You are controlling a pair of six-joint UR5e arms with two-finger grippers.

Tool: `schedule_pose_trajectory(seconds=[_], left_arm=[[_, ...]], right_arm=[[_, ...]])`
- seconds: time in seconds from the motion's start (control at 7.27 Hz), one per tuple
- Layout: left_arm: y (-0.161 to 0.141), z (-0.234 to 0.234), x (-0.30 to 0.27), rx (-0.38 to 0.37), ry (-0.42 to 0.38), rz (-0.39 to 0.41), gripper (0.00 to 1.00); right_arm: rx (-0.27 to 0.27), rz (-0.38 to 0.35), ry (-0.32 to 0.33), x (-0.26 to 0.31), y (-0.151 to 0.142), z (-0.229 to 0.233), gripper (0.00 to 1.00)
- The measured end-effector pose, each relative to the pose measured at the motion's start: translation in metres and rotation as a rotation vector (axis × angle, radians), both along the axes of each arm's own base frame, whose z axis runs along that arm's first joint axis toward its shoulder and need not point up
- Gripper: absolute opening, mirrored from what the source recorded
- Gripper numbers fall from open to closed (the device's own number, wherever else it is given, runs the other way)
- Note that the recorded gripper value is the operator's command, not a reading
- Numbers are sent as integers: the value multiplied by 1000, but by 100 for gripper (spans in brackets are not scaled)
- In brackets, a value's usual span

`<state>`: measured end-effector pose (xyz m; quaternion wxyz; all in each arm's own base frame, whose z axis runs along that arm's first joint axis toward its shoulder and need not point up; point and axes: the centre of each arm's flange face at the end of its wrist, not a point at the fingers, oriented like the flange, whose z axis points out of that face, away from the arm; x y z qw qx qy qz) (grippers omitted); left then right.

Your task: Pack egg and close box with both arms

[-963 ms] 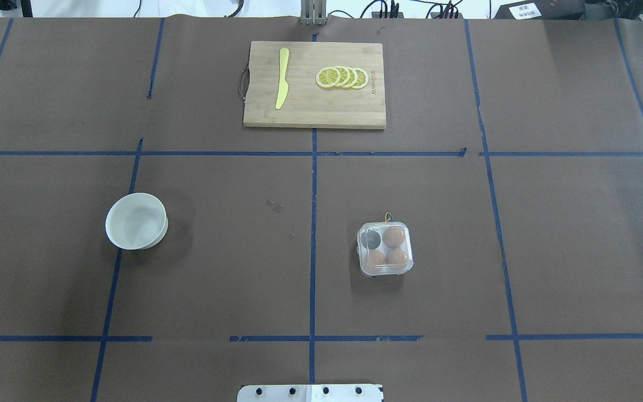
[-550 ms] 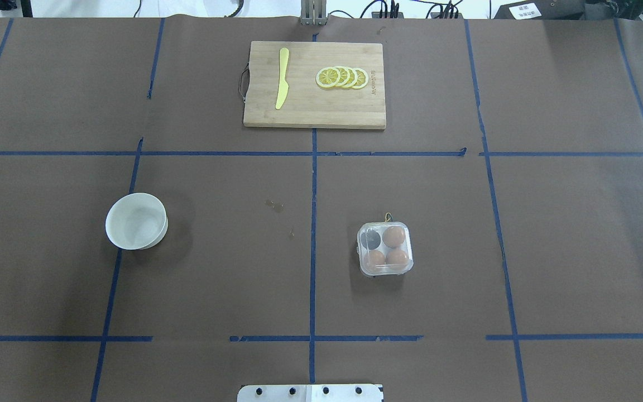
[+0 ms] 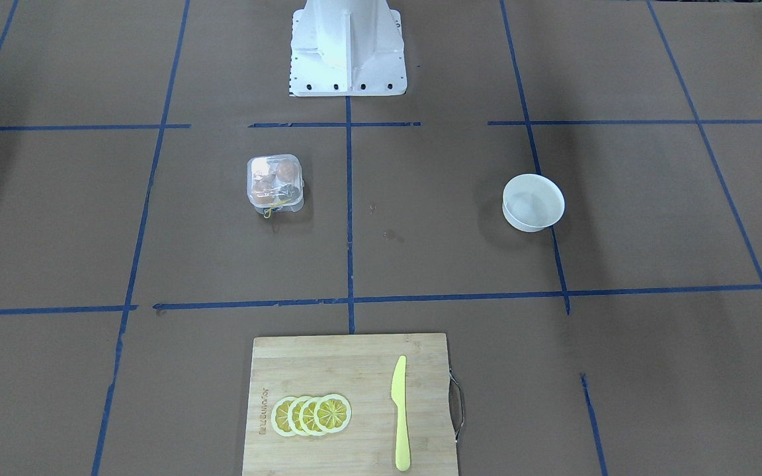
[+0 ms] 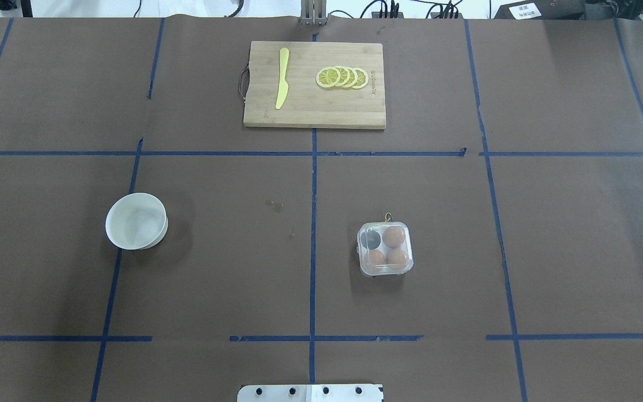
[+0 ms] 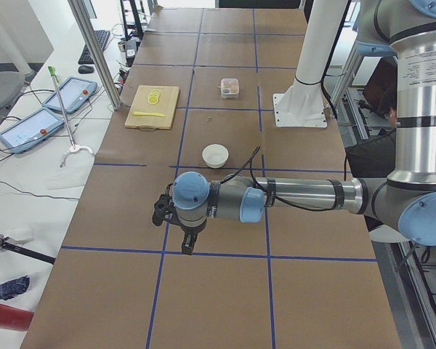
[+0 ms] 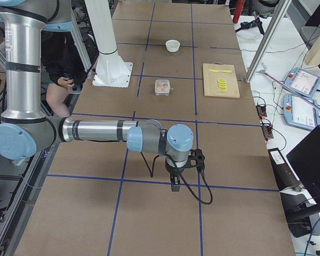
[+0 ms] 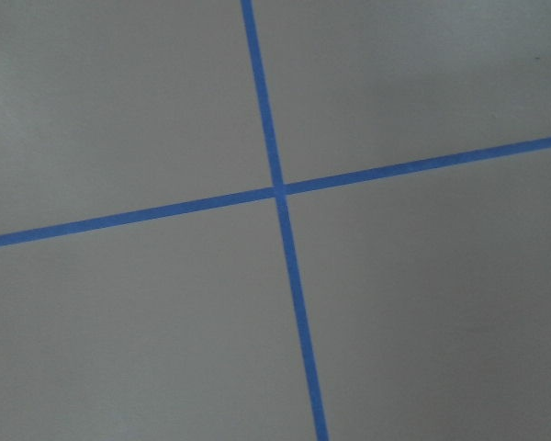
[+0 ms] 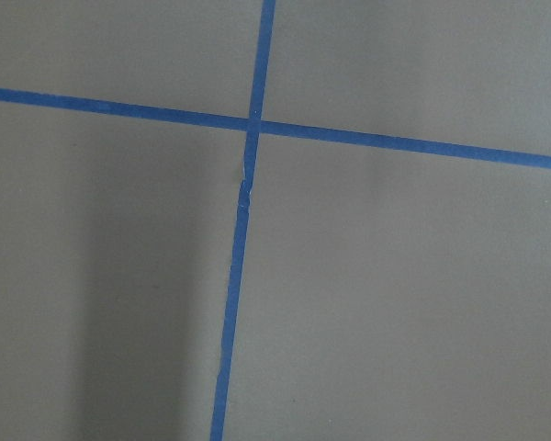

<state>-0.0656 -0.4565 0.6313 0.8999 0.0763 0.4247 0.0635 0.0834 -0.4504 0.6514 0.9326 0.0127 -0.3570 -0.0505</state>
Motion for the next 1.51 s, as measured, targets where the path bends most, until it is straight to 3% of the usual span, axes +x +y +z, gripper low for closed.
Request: schedule_pose_trajectory(seconds=[1.51], left_arm=[[2,0,0,-1,2,-1,100]], right_arm=[[-43,8,-8,-1,15,14,100]])
